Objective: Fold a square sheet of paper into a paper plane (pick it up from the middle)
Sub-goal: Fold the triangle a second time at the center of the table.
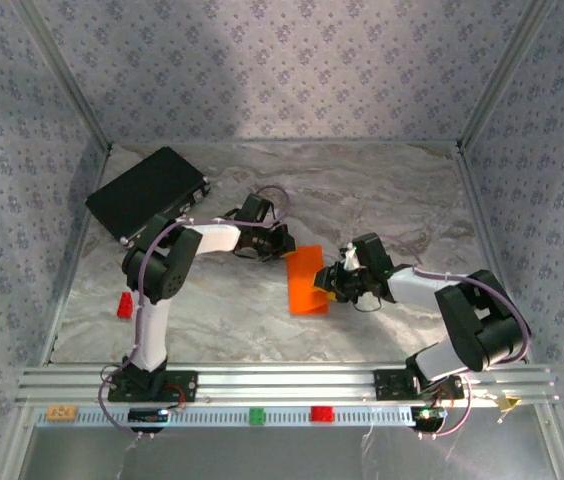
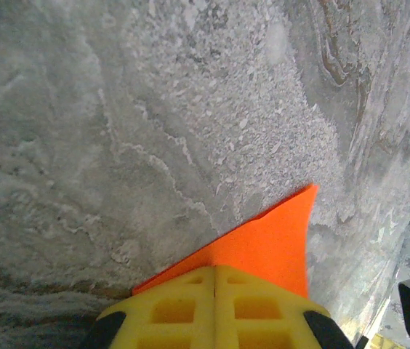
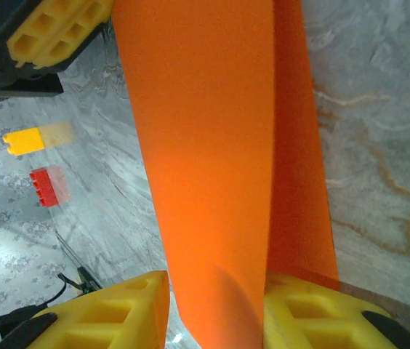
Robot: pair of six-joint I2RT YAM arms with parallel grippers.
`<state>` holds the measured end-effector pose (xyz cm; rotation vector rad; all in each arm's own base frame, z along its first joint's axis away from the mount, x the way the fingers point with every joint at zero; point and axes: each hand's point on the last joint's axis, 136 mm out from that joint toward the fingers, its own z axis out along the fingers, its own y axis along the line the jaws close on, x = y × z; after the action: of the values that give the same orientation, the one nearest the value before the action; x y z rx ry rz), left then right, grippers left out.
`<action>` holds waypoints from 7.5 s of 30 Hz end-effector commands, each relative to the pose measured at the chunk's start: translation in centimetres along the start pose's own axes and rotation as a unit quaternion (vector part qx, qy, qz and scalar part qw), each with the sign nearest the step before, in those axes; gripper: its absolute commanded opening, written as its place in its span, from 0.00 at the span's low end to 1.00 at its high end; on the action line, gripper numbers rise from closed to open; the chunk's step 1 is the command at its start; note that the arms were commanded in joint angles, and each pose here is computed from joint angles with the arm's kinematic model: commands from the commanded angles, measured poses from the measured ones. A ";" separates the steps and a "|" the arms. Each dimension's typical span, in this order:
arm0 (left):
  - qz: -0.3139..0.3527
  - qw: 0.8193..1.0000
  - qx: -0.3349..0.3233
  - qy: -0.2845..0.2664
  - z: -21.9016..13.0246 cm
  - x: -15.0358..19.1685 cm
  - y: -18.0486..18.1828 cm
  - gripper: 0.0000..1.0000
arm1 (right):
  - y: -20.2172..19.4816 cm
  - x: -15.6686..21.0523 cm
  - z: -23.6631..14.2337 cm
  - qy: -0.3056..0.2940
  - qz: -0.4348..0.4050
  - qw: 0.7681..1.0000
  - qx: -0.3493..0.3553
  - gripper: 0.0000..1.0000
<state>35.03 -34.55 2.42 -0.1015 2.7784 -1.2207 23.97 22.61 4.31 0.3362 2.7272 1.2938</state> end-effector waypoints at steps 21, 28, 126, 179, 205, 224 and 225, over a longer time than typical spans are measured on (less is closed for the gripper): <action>0.071 0.995 0.033 -0.059 -7.2 -1.7 -7.0 0.90 | -0.9 -2.7 0.9 -0.043 0.029 0.999 -0.014 0.00; 0.110 0.988 0.027 -0.109 -10.2 -0.9 -7.4 0.89 | -0.5 -3.7 0.9 -0.065 0.029 0.997 -0.021 0.01; 0.324 0.945 0.037 -0.036 -3.2 12.4 -9.1 0.00 | -1.5 -3.3 -4.9 -0.086 0.031 0.996 0.006 0.12; 0.278 0.960 -0.007 -0.039 -1.7 10.8 -6.6 0.16 | -0.7 -1.9 0.2 -0.035 -0.016 0.998 0.057 0.05; 0.278 0.960 -0.001 -0.045 -1.6 10.1 -6.6 0.00 | -1.9 -1.9 0.0 -0.036 -0.005 0.996 0.076 0.05; 0.266 0.963 -0.019 -0.046 -2.4 8.7 -4.7 0.00 | -6.6 -1.0 -0.4 -0.023 -0.002 0.981 0.194 0.04; 0.266 0.963 -0.021 -0.046 -2.4 8.6 -4.5 0.00 | -6.6 -1.1 -0.4 -0.023 -0.002 0.981 0.192 0.04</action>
<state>25.96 -36.87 6.59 0.5131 2.5122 -0.9820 25.71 20.25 1.76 0.3407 2.8158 0.9202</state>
